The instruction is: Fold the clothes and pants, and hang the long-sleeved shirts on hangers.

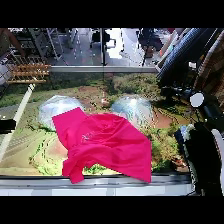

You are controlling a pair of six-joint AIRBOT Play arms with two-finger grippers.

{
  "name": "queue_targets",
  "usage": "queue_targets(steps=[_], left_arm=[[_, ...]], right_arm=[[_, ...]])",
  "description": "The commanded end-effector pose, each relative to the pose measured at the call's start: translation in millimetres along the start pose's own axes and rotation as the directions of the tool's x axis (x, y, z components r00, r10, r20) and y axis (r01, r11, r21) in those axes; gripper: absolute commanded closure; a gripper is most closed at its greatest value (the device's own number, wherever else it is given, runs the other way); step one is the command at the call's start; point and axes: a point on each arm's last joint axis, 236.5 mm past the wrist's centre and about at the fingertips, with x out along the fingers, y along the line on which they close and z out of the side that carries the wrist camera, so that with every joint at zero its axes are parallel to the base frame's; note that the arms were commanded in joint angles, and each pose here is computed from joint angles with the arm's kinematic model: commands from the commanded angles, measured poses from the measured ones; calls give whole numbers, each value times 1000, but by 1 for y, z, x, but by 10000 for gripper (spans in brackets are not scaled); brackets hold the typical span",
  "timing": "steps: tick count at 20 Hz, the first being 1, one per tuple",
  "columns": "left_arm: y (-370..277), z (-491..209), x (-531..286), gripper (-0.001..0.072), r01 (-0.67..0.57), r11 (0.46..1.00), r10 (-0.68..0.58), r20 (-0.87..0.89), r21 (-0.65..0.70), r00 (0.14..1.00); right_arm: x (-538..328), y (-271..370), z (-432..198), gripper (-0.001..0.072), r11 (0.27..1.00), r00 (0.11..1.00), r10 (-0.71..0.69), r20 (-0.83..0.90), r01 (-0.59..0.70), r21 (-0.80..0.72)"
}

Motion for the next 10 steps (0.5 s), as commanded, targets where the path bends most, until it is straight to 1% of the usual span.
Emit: queue_targets(steps=[1,9,10], left_arm=[[0,0,0,690,-1,1000,1,1,-1,1000],[0,0,0,690,3,1000,-3,2,-2,1000],[-6,2,0,690,29,1000,-29,9,-5,1000]], right_arm=[[0,1,0,653,1000,1000,1,1,-1,0],[0,1,0,653,1000,1000,1,0,-1,0],[0,1,0,653,1000,1000,1,1,-1,0]])
